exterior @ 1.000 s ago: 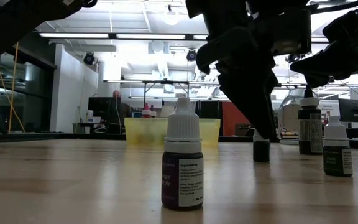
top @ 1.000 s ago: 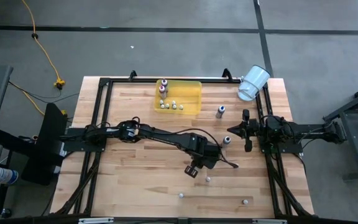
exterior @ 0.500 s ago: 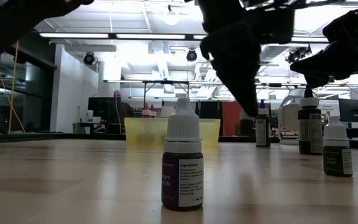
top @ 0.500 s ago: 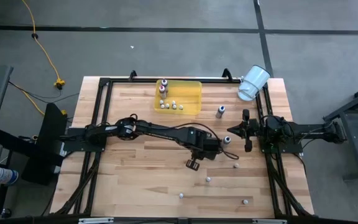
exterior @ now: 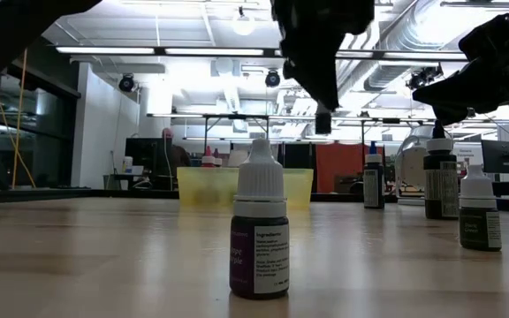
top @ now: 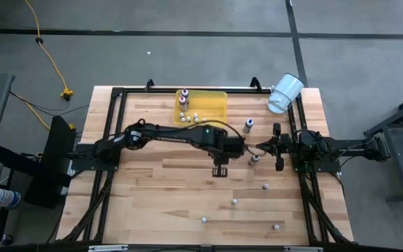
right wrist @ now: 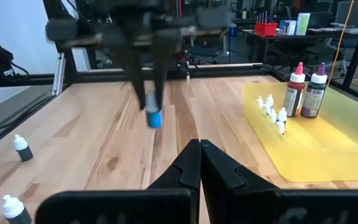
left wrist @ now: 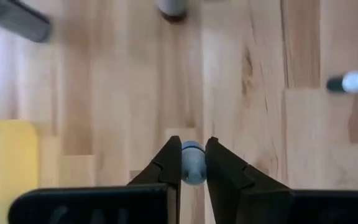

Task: Pick & Place food coloring
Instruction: Put the small blue food coloring into the yellow container, then put the small violet food coloring into the yellow container

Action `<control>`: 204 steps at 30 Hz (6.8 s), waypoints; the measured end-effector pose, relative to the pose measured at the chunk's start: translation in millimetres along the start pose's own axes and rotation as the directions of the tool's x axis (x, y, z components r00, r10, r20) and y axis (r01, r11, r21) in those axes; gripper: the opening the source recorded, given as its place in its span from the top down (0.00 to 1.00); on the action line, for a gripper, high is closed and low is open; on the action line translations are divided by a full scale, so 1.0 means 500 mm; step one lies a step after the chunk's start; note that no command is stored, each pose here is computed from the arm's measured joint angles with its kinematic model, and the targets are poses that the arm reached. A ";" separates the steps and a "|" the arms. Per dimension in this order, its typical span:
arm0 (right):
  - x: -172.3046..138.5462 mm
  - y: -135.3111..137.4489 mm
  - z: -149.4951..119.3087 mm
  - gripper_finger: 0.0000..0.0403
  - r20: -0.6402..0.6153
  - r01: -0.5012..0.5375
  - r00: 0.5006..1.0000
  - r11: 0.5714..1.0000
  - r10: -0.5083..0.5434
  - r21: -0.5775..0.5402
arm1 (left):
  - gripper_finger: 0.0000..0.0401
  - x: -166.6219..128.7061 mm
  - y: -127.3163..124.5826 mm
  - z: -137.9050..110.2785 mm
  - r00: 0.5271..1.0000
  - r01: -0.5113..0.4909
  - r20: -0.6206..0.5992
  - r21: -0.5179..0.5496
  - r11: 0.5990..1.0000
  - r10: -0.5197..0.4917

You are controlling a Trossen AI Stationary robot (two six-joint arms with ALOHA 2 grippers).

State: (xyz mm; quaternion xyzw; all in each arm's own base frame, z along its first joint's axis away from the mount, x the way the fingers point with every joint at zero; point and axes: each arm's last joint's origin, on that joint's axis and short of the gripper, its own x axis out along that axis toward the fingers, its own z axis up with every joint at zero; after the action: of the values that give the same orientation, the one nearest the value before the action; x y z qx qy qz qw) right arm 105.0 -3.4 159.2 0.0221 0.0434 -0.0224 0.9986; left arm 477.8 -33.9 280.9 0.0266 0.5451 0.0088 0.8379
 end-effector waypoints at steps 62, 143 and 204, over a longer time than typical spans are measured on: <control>0.002 0.000 -0.002 1.00 -0.014 0.001 1.000 1.000 -0.001 0.000 | 0.91 0.127 0.409 -0.185 0.938 -0.338 -0.187 -0.689 0.641 0.293; 0.002 0.000 -0.002 1.00 -0.014 0.001 1.000 1.000 -0.001 0.000 | 0.63 -0.217 -0.017 -0.053 0.998 -0.032 0.049 -0.169 0.985 0.041; 0.002 0.000 -0.002 1.00 -0.014 0.001 1.000 1.000 -0.001 0.000 | 0.63 0.054 -0.353 -0.208 0.910 0.296 0.059 0.600 0.743 -0.410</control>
State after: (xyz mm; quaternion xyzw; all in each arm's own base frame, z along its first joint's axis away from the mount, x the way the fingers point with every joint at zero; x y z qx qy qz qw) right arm 105.8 -3.4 158.0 0.0221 0.0504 -0.0225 0.9982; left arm 391.3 -205.5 204.9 0.1768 0.4356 -0.3191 0.8229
